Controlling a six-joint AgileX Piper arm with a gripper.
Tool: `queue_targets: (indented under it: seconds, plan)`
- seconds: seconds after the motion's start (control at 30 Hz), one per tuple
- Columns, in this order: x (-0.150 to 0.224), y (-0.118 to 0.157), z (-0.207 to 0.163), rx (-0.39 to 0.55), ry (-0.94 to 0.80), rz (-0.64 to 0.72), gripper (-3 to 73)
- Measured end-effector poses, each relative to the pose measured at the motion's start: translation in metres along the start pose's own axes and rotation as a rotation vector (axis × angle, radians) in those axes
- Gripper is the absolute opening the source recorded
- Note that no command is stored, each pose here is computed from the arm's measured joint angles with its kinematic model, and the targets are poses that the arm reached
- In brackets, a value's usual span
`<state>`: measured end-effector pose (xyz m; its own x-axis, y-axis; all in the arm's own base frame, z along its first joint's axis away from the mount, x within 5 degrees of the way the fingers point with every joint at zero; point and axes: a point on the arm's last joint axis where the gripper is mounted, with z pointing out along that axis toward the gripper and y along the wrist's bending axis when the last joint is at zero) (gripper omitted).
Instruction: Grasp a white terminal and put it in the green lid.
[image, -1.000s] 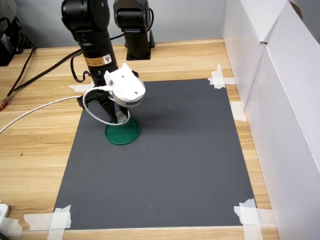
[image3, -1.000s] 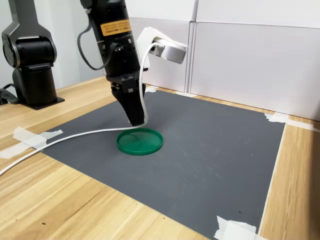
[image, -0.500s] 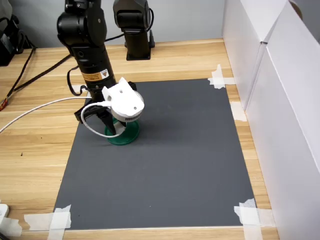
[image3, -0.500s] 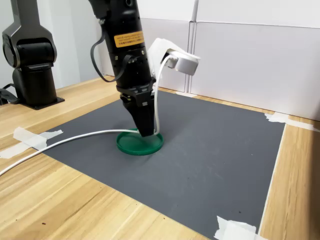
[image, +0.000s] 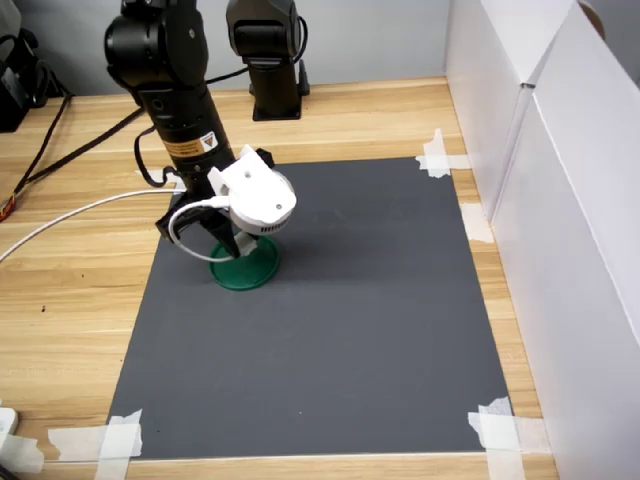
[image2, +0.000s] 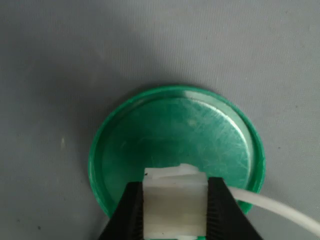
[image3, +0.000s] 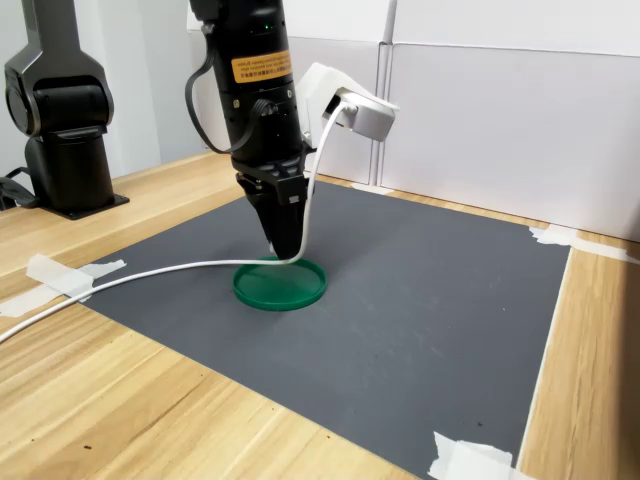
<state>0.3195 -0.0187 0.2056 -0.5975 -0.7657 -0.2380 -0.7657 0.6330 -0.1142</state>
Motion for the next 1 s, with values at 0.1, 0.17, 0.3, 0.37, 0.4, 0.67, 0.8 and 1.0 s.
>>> queue_targets:
  seconds: [0.1, 0.17, 0.3, 0.37, 0.4, 0.67, 0.8, 1.0]
  plan:
    - [0.001, 0.001, 0.0, -0.01, 0.01, -0.018, 29.0]
    - [0.001, 0.001, 0.0, -0.011, 0.01, -0.02, 32.2]
    - [0.001, 0.001, 0.0, -0.011, 0.011, -0.023, 43.1]
    - [0.001, 0.001, 0.0, -0.01, 0.012, -0.024, 46.6]
    - [0.001, 0.001, 0.0, -0.01, 0.012, -0.025, 47.8]
    - [-0.001, 0.002, -0.002, -0.013, -0.01, -0.008, 49.6]
    - [-0.004, 0.005, -0.016, 0.008, -0.06, 0.011, 49.5]
    - [-0.008, 0.009, -0.037, 0.047, -0.122, 0.024, 47.7]
